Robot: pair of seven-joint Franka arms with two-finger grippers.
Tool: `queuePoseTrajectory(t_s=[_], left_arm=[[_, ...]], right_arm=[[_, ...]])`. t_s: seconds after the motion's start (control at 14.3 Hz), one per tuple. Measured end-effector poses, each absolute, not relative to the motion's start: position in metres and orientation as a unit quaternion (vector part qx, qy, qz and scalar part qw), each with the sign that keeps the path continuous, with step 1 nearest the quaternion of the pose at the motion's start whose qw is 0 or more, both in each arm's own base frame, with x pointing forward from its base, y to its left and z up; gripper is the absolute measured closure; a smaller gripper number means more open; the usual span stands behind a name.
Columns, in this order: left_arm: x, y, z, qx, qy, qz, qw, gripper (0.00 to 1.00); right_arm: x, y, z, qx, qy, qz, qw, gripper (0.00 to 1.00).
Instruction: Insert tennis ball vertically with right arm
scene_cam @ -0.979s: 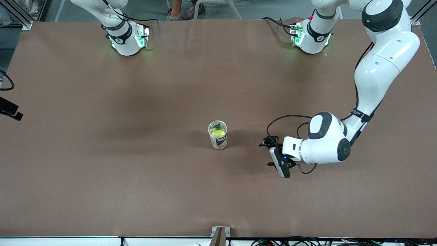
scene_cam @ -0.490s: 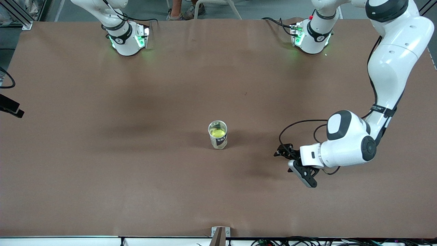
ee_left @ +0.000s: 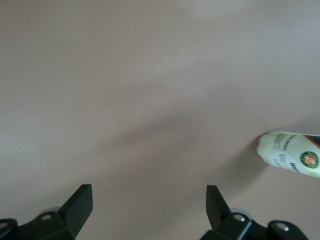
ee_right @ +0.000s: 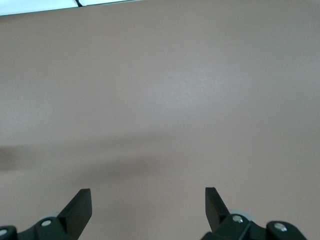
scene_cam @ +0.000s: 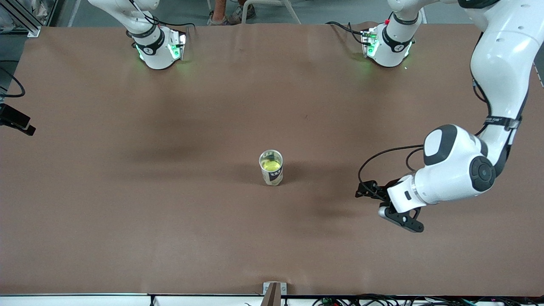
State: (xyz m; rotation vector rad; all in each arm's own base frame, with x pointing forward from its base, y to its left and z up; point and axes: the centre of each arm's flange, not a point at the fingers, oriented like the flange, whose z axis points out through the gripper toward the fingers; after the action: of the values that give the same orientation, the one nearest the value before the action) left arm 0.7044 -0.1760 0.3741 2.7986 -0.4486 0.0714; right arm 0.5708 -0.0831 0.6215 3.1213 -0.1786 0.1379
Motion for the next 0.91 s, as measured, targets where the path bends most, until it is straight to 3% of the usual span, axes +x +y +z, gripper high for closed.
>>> queuePoseTrajectory(t_s=[0.35, 0.63, 0.91], left_arm=[[0.676, -0.163, 0.446, 0.995, -0.073, -0.013, 0.061, 0.00], [0.668, -0.124, 0.496, 0.999, -0.024, 0.021, -0.030, 0.00], [0.632, -0.127, 0.559, 0.995, -0.008, 0.026, -0.098, 0.00]], right_arm=[[0.558, -0.078, 0.617, 0.997, -0.054, 0.047, 0.005, 0.00], [0.553, -0.076, 0.623, 0.997, -0.053, 0.048, 0.005, 0.00], [0.553, -0.076, 0.623, 0.998, -0.052, 0.046, 0.005, 0.00]])
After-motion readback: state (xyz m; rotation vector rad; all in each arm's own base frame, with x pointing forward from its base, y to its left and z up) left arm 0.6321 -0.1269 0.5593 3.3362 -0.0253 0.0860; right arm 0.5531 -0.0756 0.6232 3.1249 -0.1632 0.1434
